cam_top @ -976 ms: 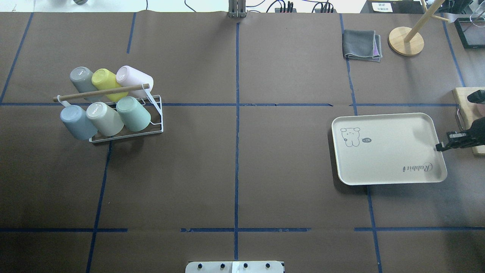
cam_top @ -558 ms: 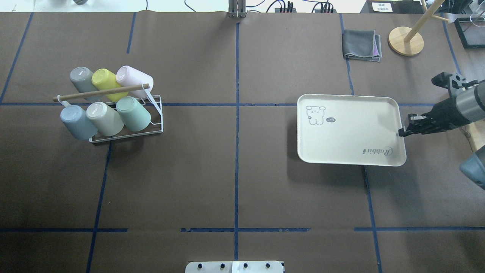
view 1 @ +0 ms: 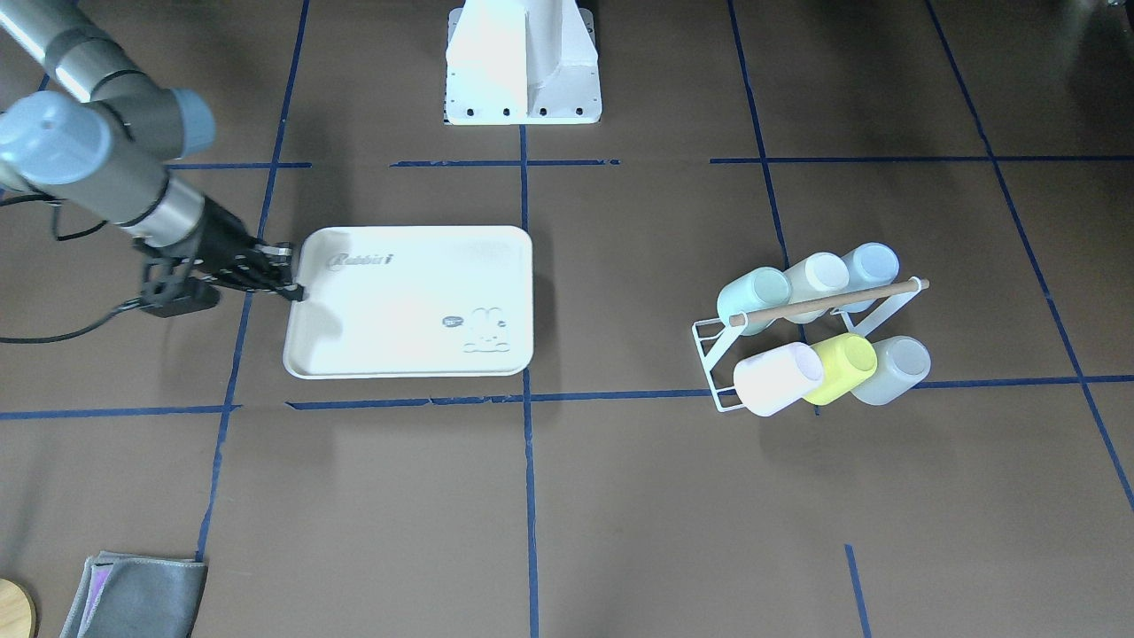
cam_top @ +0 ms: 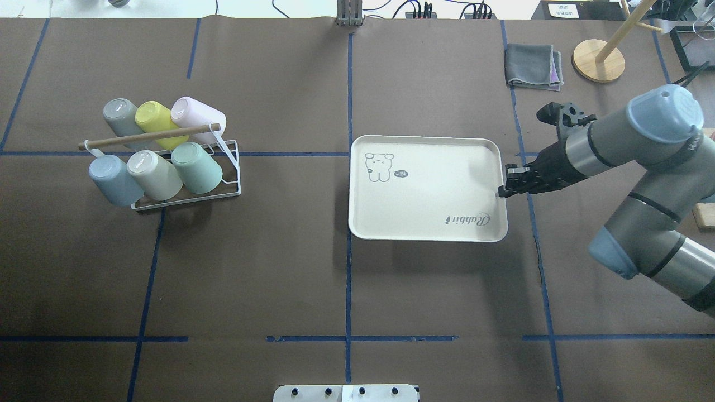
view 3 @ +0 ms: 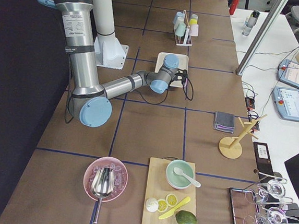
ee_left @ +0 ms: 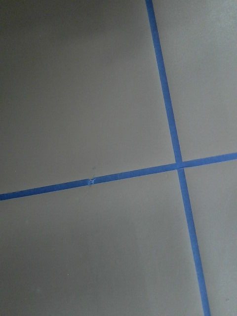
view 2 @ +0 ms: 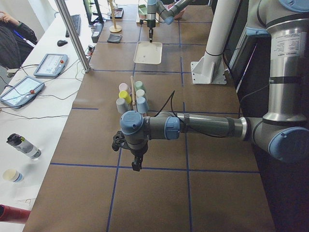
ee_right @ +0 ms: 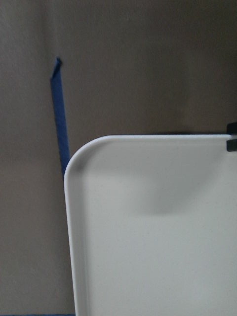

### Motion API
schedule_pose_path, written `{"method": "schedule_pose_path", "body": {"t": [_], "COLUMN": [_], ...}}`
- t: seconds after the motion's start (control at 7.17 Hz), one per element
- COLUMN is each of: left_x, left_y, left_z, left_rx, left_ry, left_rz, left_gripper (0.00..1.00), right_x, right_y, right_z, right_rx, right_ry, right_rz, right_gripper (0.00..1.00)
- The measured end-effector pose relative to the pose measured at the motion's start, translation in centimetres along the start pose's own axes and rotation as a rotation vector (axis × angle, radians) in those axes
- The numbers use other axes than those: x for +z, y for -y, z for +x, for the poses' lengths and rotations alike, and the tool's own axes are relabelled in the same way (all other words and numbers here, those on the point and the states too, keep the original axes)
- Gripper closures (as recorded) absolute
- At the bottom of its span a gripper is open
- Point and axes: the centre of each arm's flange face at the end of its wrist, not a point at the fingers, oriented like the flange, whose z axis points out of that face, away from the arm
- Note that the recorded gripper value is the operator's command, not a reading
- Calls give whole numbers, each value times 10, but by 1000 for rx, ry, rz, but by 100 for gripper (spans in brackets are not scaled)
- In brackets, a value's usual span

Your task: Pick up and place green cup on tray

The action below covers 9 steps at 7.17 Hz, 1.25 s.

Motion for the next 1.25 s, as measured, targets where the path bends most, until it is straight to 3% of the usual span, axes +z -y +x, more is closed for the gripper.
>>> {"method": "schedule_pose_path", "body": {"t": [0.42, 0.84, 0.98, 1.12, 1.25], "left_x": [2, 4, 4, 4, 4], "left_y": [-1, -2, -2, -2, -2], "left_z": [-1, -3, -3, -4, -4], "left_rx": [-3, -8, -8, -9, -9], "left_ry": [-2, -3, -3, -3, -3], "left_rz": [-3, -7, -8, -8, -9], "left_gripper": [0, 0, 0, 0, 0], "right_x": [46, 65, 67, 68, 69], "right_y": [-35, -57, -59, -60, -60], "right_z": [-88, -98, -97, -95, -94], "right_rx": [26, 14, 10, 7, 6], "right_ry": [-40, -64, -68, -70, -73], "right_rz": [15, 8, 3, -2, -5], "right_gripper": [100, 98, 80, 35, 0]}}
